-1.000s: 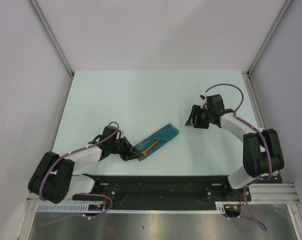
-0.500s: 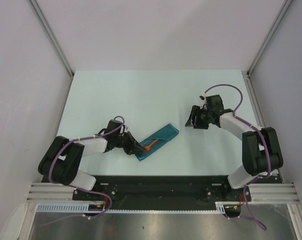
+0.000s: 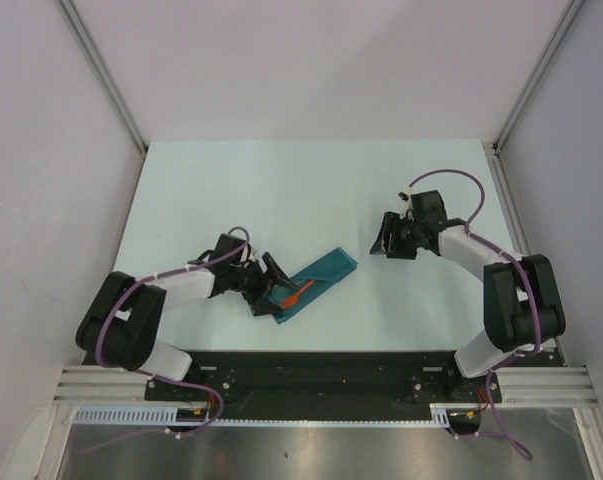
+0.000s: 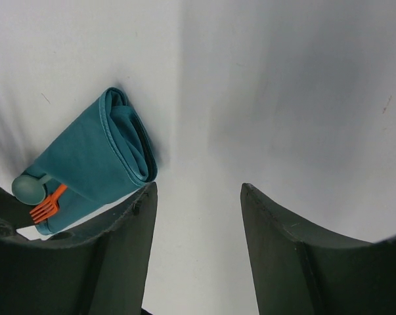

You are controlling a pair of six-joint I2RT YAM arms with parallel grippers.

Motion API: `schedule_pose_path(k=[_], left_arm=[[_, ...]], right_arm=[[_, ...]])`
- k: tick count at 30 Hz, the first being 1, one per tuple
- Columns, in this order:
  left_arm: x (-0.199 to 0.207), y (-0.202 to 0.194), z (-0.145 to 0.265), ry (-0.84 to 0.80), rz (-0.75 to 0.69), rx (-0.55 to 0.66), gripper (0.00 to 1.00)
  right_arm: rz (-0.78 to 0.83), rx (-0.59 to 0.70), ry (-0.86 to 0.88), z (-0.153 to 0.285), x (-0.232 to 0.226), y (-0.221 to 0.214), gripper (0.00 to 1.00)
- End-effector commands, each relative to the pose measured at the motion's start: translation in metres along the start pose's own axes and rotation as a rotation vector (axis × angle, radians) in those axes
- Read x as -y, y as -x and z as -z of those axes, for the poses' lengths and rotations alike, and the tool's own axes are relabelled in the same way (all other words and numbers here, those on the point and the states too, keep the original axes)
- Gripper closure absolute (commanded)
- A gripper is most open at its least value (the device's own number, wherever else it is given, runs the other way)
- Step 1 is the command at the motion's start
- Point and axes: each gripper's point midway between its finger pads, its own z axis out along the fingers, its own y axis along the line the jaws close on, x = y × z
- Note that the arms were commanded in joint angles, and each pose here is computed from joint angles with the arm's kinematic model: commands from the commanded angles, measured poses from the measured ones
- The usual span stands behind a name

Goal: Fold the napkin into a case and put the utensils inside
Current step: Insert the fork into the folded napkin, then reset both arms

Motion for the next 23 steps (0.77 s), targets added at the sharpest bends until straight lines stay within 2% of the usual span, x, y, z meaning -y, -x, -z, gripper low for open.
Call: schedule_pose_path(k=[1, 3, 6, 9, 12, 13, 14, 16, 17, 20, 23], left_arm=[[0.008, 0.004, 0.02, 0.036, -0.075, 0.068, 0.14], [0.01, 0.002, 0.025, 0.038, -0.088, 0.083, 0.12], [0.011, -0.004, 0.04, 0.039, -0.138, 0.111, 0.03], [0.015, -0.013, 0.057, 0.018, -0.183, 0.139, 0.02], [0.05, -0.02, 0.079, -0.093, -0.376, 0.211, 0.0], [0.067, -0.016, 0.086, -0.131, -0.451, 0.28, 0.0], [0.093, -0.028, 0.094, -0.188, -0.56, 0.303, 0.0], [0.116, -0.026, 0.099, -0.175, -0.702, 0.406, 0.0], [0.132, -0.041, 0.096, -0.185, -0.771, 0.388, 0.0], [0.148, -0.055, 0.086, -0.2, -0.876, 0.392, 0.0], [0.162, -0.069, 0.085, -0.291, -0.928, 0.399, 0.0]], right_arm=[[0.003, 0.047, -0.049, 0.012, 0.001, 0.001, 0.41], [0.013, 0.05, -0.09, 0.016, 0.002, -0.002, 0.41], [0.018, 0.057, -0.173, 0.026, 0.01, -0.007, 0.39], [0.05, 0.051, -0.235, 0.037, 0.01, -0.014, 0.36], [0.122, 0.07, -0.273, 0.053, 0.0, -0.024, 0.29], [0.144, 0.072, -0.284, 0.058, -0.003, -0.03, 0.28], [0.166, 0.11, -0.261, 0.068, -0.013, -0.028, 0.23], [0.212, 0.134, -0.215, 0.069, -0.029, -0.041, 0.18], [0.223, 0.178, -0.162, 0.077, -0.041, -0.04, 0.1], [0.206, 0.213, -0.052, 0.079, -0.057, -0.049, 0.01], [0.161, 0.281, 0.005, 0.093, -0.07, -0.04, 0.0]])
